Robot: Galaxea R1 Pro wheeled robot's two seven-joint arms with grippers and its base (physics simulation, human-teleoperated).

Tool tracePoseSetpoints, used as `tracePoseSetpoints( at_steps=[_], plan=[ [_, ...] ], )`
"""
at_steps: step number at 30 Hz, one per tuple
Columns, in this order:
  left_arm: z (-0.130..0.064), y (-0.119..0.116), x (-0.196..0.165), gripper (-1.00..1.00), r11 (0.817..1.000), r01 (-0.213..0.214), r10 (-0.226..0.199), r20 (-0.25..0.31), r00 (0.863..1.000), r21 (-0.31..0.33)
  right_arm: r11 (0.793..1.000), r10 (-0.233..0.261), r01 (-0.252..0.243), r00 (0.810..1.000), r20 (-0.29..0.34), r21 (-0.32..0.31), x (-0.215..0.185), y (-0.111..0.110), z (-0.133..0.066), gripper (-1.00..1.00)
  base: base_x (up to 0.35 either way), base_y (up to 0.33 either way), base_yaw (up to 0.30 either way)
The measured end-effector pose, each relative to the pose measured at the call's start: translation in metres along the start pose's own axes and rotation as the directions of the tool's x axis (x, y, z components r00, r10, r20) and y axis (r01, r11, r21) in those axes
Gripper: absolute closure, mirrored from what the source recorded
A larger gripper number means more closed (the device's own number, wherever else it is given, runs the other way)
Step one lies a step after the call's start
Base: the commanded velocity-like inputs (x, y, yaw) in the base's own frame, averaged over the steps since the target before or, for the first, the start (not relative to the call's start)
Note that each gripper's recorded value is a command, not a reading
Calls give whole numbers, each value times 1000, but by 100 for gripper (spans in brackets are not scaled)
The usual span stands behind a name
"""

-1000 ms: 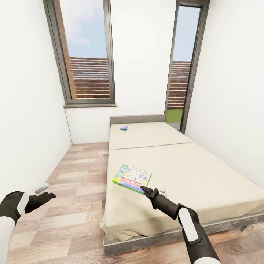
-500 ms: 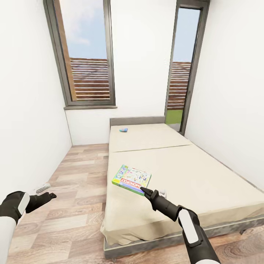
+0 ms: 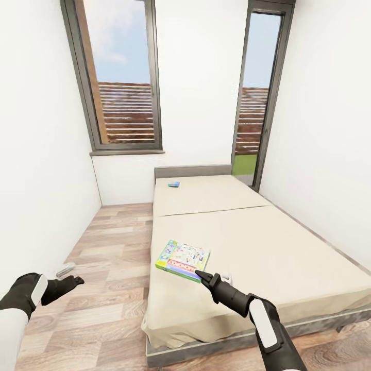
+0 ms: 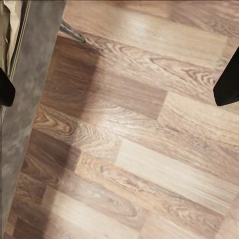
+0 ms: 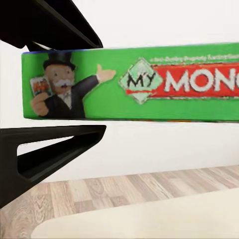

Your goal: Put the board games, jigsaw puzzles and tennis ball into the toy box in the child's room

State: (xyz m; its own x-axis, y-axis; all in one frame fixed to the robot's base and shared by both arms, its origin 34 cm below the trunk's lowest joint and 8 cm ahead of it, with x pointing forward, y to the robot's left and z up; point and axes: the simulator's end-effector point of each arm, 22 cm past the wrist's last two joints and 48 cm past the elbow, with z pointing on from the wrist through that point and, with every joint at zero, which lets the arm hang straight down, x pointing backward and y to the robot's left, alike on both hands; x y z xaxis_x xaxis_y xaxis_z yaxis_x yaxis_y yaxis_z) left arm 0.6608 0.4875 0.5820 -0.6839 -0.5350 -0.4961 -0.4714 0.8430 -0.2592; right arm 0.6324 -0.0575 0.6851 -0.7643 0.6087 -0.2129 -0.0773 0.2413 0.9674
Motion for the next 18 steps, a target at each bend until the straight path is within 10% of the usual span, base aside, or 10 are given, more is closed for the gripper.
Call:
tracePoseSetpoints(
  at_steps=[18],
  plan=[
    [-14, -22, 0, -100, 1000, 1, -1, -36, 999, 4, 999, -2, 4, 998, -56, 36, 14, 12, 4, 100, 0, 0, 0]
  ],
)
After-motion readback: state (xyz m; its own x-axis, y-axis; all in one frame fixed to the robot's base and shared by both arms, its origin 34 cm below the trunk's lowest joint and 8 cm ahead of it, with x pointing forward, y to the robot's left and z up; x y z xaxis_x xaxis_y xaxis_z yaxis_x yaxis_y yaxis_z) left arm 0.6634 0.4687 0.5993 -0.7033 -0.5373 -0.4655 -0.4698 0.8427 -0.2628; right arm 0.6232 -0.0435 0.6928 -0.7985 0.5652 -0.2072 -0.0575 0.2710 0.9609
